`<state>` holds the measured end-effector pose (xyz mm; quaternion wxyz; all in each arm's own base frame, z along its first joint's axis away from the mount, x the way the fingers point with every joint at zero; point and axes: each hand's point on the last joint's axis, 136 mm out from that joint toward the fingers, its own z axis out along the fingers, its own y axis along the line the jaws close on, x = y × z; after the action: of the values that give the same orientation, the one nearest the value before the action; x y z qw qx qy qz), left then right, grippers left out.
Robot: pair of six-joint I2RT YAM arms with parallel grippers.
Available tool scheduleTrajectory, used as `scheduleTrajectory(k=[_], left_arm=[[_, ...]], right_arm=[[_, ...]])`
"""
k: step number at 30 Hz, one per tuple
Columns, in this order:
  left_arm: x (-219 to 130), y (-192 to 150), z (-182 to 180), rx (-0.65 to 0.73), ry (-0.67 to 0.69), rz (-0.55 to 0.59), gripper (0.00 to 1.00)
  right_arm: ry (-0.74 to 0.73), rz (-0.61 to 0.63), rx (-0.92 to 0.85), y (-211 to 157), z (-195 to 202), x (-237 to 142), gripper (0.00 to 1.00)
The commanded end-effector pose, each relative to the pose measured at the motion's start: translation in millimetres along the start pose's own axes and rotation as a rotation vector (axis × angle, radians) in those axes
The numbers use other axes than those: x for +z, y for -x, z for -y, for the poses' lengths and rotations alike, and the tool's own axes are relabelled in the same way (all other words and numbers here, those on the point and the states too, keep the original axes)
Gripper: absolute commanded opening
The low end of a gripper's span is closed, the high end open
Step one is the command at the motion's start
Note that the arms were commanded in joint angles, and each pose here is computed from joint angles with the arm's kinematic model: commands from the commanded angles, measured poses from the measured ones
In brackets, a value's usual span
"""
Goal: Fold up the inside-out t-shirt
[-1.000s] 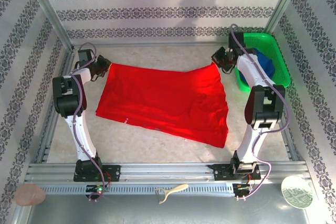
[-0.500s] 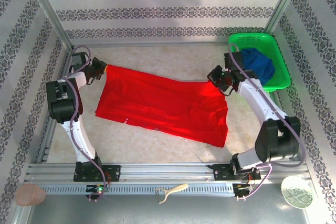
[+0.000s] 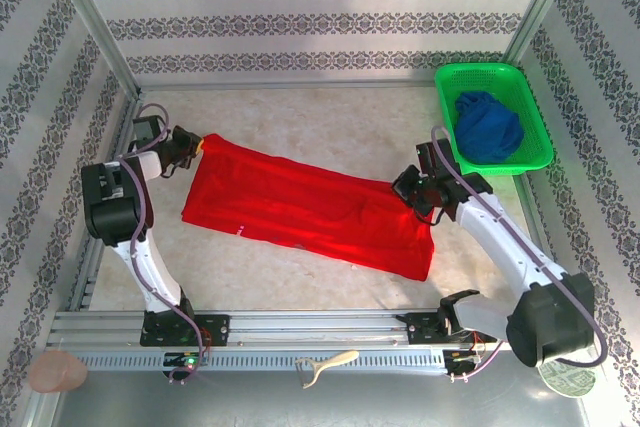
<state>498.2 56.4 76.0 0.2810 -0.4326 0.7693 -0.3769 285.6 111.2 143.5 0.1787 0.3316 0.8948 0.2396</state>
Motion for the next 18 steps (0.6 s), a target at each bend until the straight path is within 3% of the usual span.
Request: scheduleTrajectory(k=[1, 12, 13, 14, 15, 16, 18], left_arm=[[-17.4, 5.3, 16.5, 0.018, -0.055, 0.036, 0.0], [-21.9, -19.2, -18.6, -0.026, -0.001, 0.013, 0.0], [-22.2, -21.6, -24.3, -0.033, 0.01, 0.012, 0.0], [-22.8, -23.0, -29.9, -0.042, 0.02, 0.012, 0.0], [-24.7, -23.5, -34.2, -0.05, 0.022, 0.018, 0.06], [-27.4, -22.9, -38.4, -0.061, 0.026, 0.028, 0.21], [-36.1, -17.9, -40.3, -0.058, 0.033, 0.059, 0.43]], right_arm=[[-0.051, 0.001, 0.028, -10.7, 18.3, -3.3, 0.0], [-0.123, -0.042, 0.039, -34.7, 49.4, 10.3, 0.0], [-0.143, -0.049, 0.04, -37.9, 55.2, 12.6, 0.06], [-0.164, -0.054, 0.047, -41.1, 62.1, 13.4, 0.19], [-0.192, -0.053, 0.056, -43.8, 70.3, 12.7, 0.33], [-0.207, -0.041, 0.065, -44.0, 75.8, 10.1, 0.4], [-0.216, -0.008, 0.079, -39.9, 80.2, 3.1, 0.47]])
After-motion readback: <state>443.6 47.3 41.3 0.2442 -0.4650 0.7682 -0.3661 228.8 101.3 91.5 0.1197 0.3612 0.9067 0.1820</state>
